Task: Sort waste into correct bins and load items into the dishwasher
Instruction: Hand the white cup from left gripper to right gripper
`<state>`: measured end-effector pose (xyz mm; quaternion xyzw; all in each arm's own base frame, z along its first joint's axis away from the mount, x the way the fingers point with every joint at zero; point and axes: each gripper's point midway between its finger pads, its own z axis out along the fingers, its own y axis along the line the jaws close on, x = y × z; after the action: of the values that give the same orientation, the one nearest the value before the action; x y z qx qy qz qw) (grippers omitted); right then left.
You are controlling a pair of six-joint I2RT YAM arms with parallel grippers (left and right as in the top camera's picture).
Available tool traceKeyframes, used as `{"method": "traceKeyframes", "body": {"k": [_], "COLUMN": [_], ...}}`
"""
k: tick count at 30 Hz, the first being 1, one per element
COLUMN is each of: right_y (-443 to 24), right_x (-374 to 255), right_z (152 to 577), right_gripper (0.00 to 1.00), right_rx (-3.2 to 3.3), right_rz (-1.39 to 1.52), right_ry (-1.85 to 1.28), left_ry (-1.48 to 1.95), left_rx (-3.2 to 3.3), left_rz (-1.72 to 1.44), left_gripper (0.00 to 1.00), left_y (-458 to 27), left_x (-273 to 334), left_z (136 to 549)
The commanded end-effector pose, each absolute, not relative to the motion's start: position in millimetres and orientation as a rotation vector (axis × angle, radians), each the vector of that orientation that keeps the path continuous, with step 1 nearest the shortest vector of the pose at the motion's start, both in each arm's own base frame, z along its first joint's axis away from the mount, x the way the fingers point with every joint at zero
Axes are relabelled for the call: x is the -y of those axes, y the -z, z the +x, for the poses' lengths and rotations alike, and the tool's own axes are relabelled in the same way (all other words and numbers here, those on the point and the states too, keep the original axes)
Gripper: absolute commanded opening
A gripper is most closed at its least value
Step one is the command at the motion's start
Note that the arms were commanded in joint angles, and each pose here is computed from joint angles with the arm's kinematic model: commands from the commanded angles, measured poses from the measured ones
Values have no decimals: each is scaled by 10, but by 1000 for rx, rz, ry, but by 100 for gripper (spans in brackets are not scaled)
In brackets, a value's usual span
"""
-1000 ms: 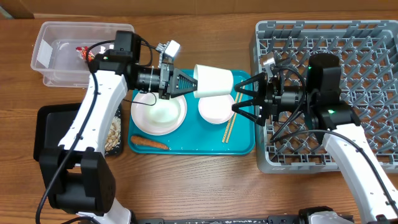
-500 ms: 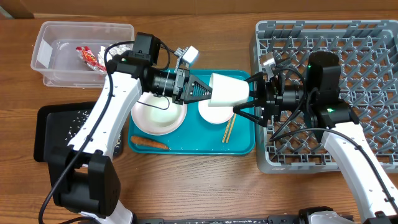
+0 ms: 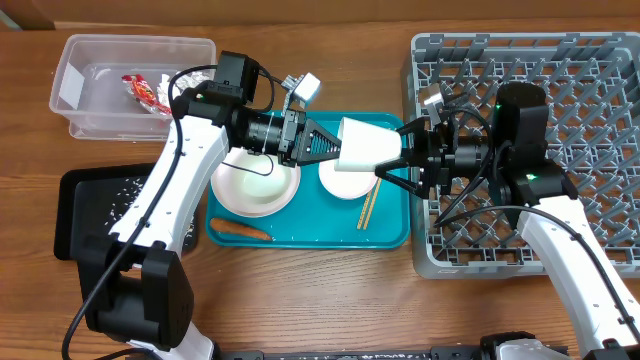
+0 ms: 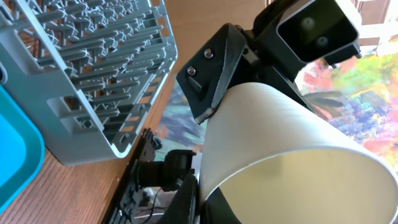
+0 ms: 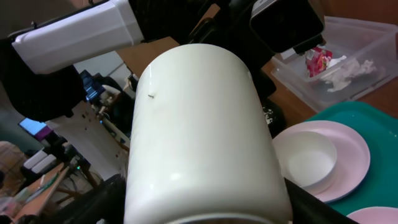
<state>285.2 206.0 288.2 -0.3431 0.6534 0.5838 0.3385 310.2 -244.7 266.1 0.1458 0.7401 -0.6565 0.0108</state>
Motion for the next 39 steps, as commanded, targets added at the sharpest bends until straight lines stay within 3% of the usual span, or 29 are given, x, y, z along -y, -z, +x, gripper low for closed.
{"method": "traceKeyframes", "body": {"k": [1, 8, 14, 30, 39], "right_y": [-3009, -3032, -3043, -3084, -3088], "right_x": [-2070, -2071, -2072, -2099, -2141], "right_z": [2831, 2841, 2846, 2844, 2815], "right_gripper": [72, 70, 84, 84, 75], "right_rx": [-1647, -1627, -1617, -1579, -1571], "right_rz": [-938, -952, -959, -989, -1006], "right_ry": [-1524, -1509, -1501, -1481, -1488], "left_ry": [2042, 2037, 2037, 2015, 2015], "left_rx": [-2276, -2279, -2279, -2298, -2298], "left_rz": [493, 492, 492, 485, 485], "left_gripper": [4, 4, 4, 4, 4], "left_y": [-2722, -2716, -2716, -2685, -2685], "left_x": [2459, 2459, 2459, 2456, 2456], "left_z": [3116, 3118, 3118, 3130, 3130]}}
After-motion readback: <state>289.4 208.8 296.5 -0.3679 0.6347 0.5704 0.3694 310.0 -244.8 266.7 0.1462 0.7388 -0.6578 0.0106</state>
